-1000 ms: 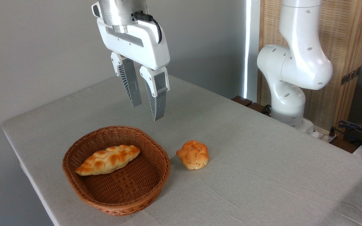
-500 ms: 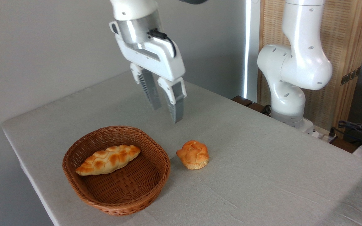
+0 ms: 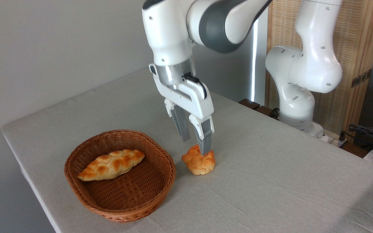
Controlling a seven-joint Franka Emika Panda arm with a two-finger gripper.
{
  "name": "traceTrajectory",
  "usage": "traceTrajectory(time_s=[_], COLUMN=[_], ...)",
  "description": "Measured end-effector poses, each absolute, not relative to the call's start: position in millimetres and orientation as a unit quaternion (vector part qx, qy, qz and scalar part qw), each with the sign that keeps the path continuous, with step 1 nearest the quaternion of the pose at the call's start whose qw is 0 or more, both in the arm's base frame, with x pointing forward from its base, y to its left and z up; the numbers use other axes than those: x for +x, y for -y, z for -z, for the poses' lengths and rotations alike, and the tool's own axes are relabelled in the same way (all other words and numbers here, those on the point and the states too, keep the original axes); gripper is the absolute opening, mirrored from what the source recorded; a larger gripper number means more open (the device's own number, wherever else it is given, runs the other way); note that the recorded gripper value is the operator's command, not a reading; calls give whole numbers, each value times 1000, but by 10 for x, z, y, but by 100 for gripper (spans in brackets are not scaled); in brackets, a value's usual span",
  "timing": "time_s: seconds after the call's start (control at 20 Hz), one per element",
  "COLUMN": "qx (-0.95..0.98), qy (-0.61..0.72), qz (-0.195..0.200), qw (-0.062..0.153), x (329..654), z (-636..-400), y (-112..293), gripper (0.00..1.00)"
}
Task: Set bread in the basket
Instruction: 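Close the gripper on the round golden bun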
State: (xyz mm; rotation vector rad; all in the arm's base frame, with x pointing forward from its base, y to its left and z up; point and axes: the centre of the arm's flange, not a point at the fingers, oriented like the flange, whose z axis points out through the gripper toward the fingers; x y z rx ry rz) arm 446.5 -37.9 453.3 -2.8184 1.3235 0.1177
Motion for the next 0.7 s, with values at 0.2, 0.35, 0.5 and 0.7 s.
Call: traceTrajectory(time_s=[0.2,0.35,0.5,0.7], qx=[-903,-903,-900,-896], qy=[-427,-428,-433,-441], qz=[-30,-34,-44,-52], qw=[15,13,16,25], x=[4436,4417,4380,4369], z=[-4355,-4314,-4238,-4200], y=[381,379,368,353], gripper=[100,99,77,41])
